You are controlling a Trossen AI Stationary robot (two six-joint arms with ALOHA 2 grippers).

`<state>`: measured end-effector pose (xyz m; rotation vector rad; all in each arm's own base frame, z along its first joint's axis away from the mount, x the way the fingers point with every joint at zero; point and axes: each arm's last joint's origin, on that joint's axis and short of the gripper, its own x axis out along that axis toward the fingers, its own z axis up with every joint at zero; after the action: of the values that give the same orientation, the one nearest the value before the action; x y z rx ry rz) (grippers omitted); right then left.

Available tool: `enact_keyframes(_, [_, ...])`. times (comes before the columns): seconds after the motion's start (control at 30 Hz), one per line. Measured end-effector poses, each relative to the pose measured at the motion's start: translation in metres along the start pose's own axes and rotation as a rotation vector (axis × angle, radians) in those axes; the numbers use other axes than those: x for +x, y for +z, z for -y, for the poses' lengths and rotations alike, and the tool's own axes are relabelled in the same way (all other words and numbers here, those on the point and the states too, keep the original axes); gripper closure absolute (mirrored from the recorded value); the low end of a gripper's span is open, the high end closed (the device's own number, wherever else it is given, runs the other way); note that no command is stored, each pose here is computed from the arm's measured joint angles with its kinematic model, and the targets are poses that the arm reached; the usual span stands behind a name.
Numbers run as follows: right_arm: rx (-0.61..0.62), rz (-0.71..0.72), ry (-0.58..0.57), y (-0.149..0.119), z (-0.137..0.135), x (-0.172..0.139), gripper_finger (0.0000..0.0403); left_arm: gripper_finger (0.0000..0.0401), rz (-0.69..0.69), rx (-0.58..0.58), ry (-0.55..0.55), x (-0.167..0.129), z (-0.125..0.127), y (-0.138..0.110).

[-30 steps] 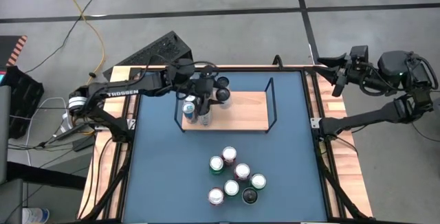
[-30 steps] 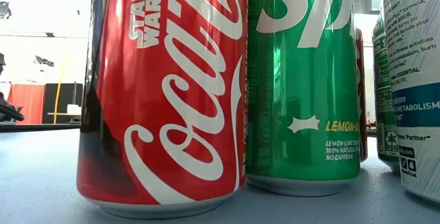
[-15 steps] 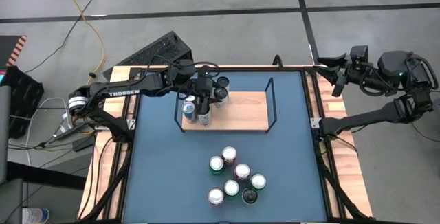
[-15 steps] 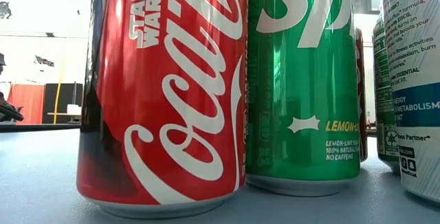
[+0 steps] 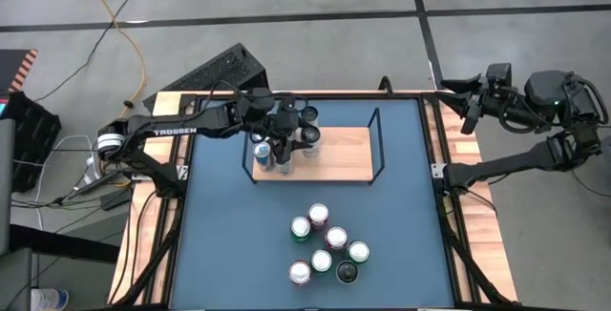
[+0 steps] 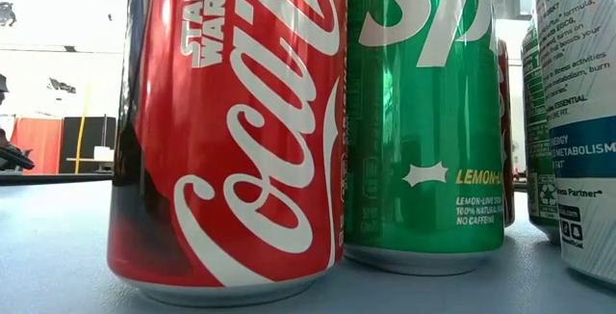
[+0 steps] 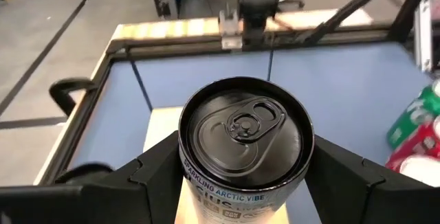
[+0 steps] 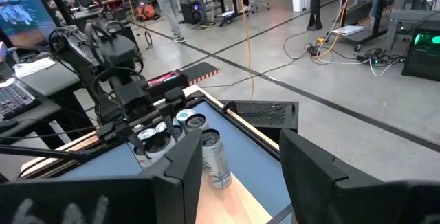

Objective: Place canned beverage on shelf
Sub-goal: Put the top right white and blue soda can on the shelf aligned with the other white and blue soda can

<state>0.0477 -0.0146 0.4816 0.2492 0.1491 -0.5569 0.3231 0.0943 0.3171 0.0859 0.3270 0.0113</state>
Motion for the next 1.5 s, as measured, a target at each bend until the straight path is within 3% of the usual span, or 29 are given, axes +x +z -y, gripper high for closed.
enact_keyframes(0.87, [0.002,-0.002,-0.001,0.000,0.000,0.000,0.0227,0.0167,-0.127,-0.013,0.046,0.027,0.008,-0.022])
enact_keyframes(1.23, [-0.016,-0.033,-0.011,-0.003,0.001,0.000,0.0227,0.0167,-0.120,-0.017,0.070,0.028,0.007,-0.021])
enact_keyframes(1.43, [-0.016,-0.032,-0.010,-0.003,0.001,0.000,0.0227,0.0087,-0.085,-0.017,0.099,0.027,0.006,-0.017])
enact_keyframes(1.5, [-0.015,-0.031,-0.010,-0.003,0.001,0.000,0.0227,0.0077,-0.082,-0.027,0.100,0.027,0.006,-0.016])
